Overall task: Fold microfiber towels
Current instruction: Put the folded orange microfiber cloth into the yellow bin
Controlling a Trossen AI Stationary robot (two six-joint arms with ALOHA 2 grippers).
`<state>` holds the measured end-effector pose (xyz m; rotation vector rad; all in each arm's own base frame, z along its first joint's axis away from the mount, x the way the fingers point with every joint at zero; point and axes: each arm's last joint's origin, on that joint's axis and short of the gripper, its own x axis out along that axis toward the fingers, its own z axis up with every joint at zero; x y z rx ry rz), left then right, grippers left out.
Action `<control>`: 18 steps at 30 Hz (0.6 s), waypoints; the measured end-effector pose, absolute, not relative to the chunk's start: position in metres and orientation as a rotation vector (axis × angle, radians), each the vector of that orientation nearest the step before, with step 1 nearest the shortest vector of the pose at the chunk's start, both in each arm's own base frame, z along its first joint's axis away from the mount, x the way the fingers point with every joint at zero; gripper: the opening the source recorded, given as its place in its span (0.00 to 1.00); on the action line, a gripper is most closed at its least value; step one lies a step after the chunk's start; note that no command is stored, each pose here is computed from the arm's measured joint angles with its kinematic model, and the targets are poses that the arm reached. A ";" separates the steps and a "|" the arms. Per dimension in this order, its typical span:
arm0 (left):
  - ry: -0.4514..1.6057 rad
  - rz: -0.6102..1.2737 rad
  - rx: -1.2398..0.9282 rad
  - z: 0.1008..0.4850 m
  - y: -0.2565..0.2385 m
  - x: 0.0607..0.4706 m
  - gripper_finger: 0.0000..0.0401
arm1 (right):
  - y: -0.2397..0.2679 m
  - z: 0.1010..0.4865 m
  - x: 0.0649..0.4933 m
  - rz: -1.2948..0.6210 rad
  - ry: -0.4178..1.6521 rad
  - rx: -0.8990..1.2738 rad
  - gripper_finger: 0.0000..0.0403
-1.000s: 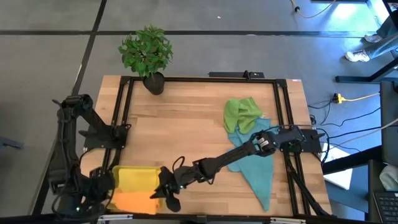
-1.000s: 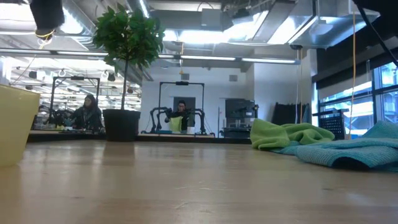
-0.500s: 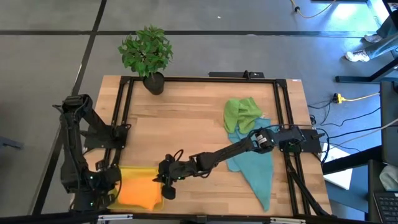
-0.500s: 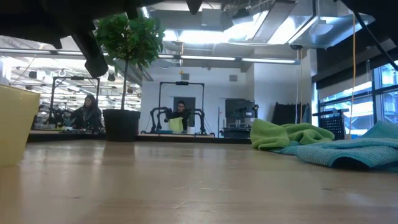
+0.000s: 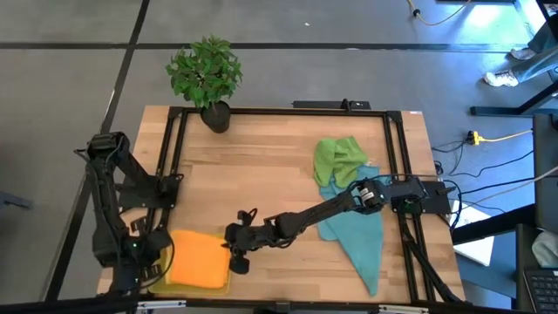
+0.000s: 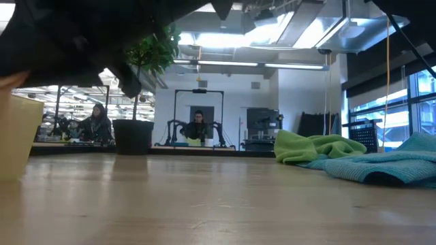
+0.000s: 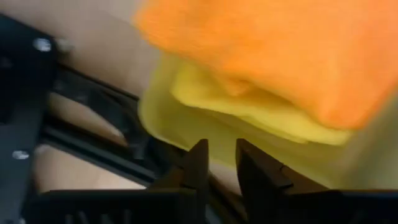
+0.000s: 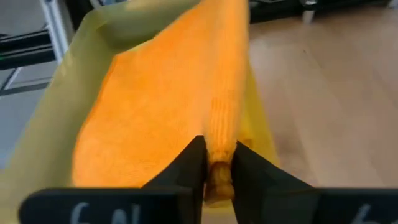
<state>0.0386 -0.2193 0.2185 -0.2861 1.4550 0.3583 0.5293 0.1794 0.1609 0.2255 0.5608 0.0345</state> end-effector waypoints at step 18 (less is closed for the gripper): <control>0.896 0.109 -0.194 0.266 -0.233 0.059 0.24 | 0.183 0.207 0.536 0.085 0.488 0.112 0.53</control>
